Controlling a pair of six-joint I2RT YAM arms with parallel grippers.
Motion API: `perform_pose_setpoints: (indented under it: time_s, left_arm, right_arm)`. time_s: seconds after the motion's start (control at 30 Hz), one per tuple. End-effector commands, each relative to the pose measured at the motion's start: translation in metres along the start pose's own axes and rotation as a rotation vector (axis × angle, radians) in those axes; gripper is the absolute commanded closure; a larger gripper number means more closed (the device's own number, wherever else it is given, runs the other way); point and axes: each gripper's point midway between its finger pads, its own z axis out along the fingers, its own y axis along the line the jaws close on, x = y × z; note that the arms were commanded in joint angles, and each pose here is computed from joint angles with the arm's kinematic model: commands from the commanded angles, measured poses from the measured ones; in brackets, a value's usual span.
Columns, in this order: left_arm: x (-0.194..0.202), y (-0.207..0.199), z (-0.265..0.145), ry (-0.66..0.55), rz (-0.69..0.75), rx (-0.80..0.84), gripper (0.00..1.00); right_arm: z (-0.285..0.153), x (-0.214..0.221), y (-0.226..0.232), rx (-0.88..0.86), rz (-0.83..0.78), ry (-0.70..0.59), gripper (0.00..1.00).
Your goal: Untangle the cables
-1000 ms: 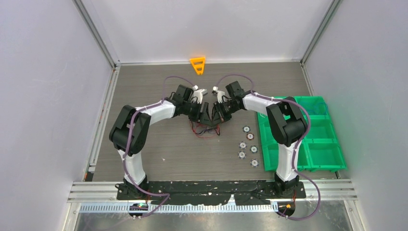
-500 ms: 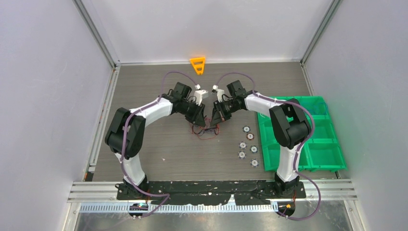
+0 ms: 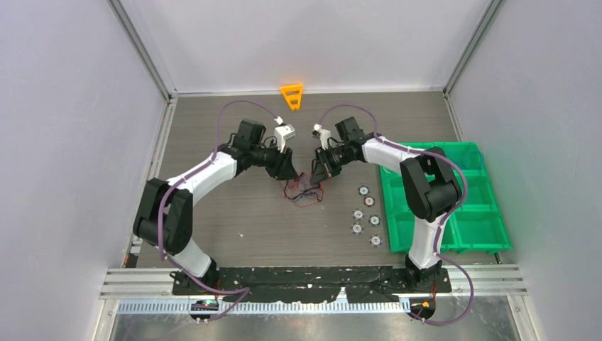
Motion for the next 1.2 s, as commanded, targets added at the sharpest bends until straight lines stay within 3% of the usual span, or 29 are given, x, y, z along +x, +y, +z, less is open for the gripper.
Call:
perform_pose_setpoints:
  time_s: [0.0, 0.27, 0.5, 0.57, 0.67, 0.77, 0.9, 1.17]
  left_arm:
    - [-0.005, -0.003, -0.004, -0.042, 0.140, -0.010, 0.61]
    - [0.006, 0.022, 0.007, 0.044, 0.215, -0.165, 0.56]
    - [0.016, 0.041, 0.016, 0.109, 0.178, -0.250, 0.57]
    - [0.019, 0.040, 0.019, 0.129, 0.173, -0.233, 0.63]
    - [0.015, 0.035, 0.017, 0.129, 0.167, -0.223, 0.84]
    - [-0.009, 0.016, -0.001, 0.062, 0.188, -0.211, 1.00]
    - [-0.048, -0.016, -0.041, -0.041, 0.208, -0.208, 1.00]
    - [-0.143, -0.045, -0.151, -0.349, 0.125, -0.273, 1.00]
  right_arm:
    - [-0.015, -0.024, 0.026, -0.033, -0.090, -0.073, 0.95]
    - [-0.014, -0.026, 0.029, -0.041, -0.101, -0.080, 0.94]
    - [-0.013, -0.025, 0.028, -0.040, -0.097, -0.076, 0.95]
    - [-0.012, -0.024, 0.028, -0.039, -0.076, -0.074, 0.94]
    - [-0.010, -0.023, 0.022, -0.014, -0.071, -0.070, 0.95]
    - [-0.010, -0.021, 0.007, 0.061, -0.058, -0.055, 0.95]
    - [-0.006, -0.013, -0.025, 0.200, -0.044, -0.010, 0.95]
    - [0.004, -0.002, -0.046, 0.291, -0.060, 0.057, 0.94]
